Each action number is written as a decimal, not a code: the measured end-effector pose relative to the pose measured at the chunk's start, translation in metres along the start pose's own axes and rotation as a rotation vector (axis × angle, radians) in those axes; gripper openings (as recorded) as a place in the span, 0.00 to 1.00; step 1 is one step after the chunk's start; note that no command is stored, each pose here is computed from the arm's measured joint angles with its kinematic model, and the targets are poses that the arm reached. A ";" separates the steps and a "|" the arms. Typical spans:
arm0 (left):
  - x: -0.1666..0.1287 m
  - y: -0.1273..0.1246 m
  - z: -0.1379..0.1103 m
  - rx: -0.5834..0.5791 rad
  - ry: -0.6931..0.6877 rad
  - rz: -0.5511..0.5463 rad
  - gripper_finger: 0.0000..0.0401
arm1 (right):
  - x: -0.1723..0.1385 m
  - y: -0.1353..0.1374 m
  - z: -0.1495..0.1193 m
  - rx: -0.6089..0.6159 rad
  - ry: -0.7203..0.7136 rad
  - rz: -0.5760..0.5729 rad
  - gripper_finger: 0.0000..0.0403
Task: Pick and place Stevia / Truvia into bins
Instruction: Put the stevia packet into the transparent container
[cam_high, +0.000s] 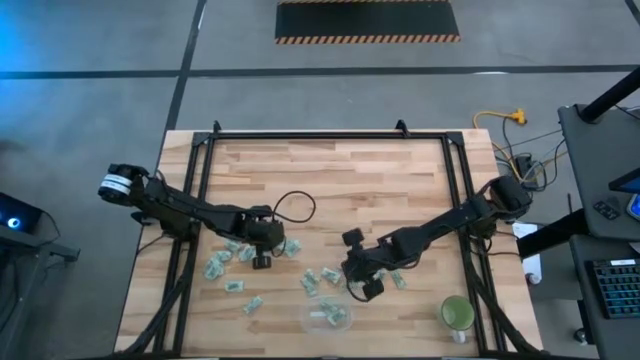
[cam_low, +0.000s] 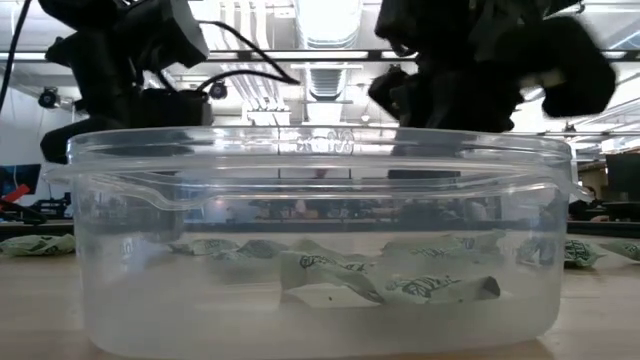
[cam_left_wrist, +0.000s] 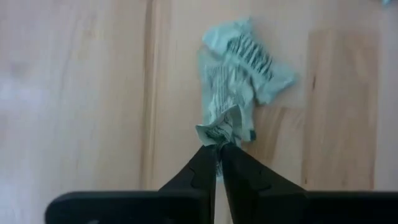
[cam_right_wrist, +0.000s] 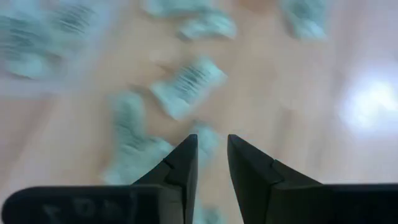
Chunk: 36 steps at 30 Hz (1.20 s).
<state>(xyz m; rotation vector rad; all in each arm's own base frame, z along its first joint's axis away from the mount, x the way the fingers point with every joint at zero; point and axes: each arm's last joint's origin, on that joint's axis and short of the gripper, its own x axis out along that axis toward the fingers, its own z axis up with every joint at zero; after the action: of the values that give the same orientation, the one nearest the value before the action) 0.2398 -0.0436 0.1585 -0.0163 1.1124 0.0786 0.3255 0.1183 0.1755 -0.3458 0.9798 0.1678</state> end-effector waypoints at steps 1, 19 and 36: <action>-0.002 -0.001 0.002 0.001 -0.011 -0.003 0.01 | -0.003 -0.002 -0.001 0.019 0.013 -0.040 0.18; -0.019 -0.069 0.062 0.516 -0.722 -0.665 0.00 | -0.021 -0.006 -0.016 0.090 0.089 -0.106 0.17; 0.024 -0.102 0.088 0.429 -0.621 -0.712 0.10 | -0.020 0.003 -0.021 0.049 0.102 -0.086 0.18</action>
<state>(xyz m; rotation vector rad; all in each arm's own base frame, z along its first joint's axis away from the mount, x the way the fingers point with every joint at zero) 0.3363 -0.1392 0.1737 -0.0027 0.4364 -0.7470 0.2967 0.1141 0.1805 -0.3537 1.0664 0.0482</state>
